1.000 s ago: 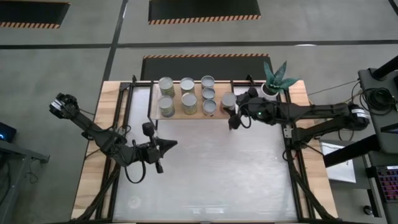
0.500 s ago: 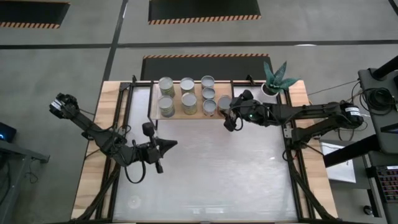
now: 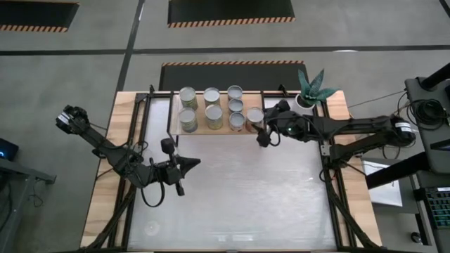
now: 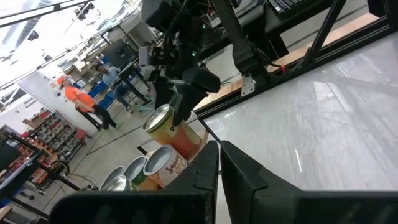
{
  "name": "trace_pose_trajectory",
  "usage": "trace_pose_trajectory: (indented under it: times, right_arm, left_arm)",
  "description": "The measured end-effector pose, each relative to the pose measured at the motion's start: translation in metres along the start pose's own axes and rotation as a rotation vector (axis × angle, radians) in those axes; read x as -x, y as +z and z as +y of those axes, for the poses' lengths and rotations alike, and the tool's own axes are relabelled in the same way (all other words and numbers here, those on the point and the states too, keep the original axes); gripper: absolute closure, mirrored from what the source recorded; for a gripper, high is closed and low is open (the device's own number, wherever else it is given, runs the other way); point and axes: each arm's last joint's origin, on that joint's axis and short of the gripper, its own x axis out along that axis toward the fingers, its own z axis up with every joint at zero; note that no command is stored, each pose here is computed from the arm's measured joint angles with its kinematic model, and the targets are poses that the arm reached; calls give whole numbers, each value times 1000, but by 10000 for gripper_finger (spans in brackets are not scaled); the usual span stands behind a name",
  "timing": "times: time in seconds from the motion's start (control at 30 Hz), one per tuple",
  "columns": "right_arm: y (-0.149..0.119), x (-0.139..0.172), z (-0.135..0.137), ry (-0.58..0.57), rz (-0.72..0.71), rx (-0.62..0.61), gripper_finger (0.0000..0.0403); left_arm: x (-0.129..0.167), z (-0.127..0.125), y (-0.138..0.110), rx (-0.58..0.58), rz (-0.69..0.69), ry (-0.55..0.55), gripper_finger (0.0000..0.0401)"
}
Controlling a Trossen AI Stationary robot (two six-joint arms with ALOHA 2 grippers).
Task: Pick and place cans onto a shelf
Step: Put the canned pineapple on the shelf, then return to Home Position
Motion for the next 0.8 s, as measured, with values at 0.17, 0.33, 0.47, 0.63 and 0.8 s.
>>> trace_pose_trajectory:
  times: [0.17,0.33,0.47,0.63,0.8]
  right_arm:
    - [2,9,-4,1,-8,-5,53]
    - [4,17,-6,48,-16,-28,53]
    - [6,32,-6,111,-40,-71,55]
    - [5,66,-4,184,-59,-57,68]
    - [-1,104,-3,221,-135,-15,77]
  left_arm:
    - [0,0,0,1,0,0,401]
    - [0,0,0,1,0,0,401]
    - [0,0,0,20,0,-1,401]
    - [22,-2,-3,-14,27,-19,401]
    - [62,11,-4,101,-15,-48,401]
